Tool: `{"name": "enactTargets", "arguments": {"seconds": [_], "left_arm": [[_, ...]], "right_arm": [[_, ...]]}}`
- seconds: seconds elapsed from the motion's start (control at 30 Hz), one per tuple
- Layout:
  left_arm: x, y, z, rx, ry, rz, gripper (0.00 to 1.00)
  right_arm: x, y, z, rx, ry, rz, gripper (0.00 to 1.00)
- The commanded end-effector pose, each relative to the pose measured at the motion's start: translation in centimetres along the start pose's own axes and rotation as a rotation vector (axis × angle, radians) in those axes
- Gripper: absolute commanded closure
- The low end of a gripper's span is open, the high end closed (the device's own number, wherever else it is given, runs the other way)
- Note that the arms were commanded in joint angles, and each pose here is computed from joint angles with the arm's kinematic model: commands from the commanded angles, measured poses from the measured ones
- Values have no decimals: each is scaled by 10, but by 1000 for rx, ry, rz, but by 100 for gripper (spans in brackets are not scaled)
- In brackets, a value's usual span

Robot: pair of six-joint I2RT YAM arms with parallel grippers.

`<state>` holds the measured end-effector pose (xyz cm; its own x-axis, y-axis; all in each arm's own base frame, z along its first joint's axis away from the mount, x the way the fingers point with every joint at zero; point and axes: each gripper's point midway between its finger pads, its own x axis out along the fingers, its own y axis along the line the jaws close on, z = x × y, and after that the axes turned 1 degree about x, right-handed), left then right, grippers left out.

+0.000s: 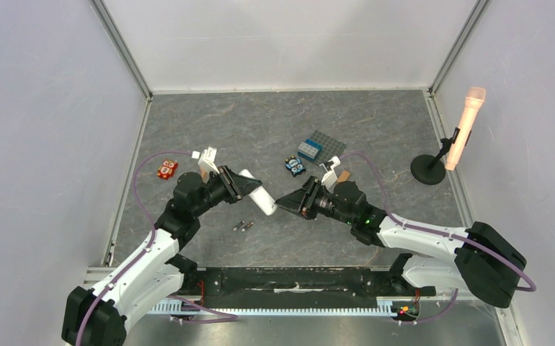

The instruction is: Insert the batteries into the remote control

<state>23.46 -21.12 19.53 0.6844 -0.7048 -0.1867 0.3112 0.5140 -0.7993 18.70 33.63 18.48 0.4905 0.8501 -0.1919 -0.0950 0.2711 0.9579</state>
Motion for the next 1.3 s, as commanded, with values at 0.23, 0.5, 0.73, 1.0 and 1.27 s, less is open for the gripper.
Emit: {"name": "enactTargets", "arguments": {"seconds": [0.23,0.5,0.73,1.0,1.27], "left_arm": [[-3,-34,23,61,-69,-112,98],[-4,-36,20,56,-66,-129,98],[-4,-36,20,54,-65,-135,98],[-6,-41,22,41,-73,-150,98],[-9,-49,22,38,-74,-184,98]], "right_arm": [[8,26,-5,32,26,75,63],[10,32,-6,41,33,92,72],[11,31,-6,50,33,90,79],[12,24,-7,71,25,80,80],[11,18,-5,118,3,83,81]]}}
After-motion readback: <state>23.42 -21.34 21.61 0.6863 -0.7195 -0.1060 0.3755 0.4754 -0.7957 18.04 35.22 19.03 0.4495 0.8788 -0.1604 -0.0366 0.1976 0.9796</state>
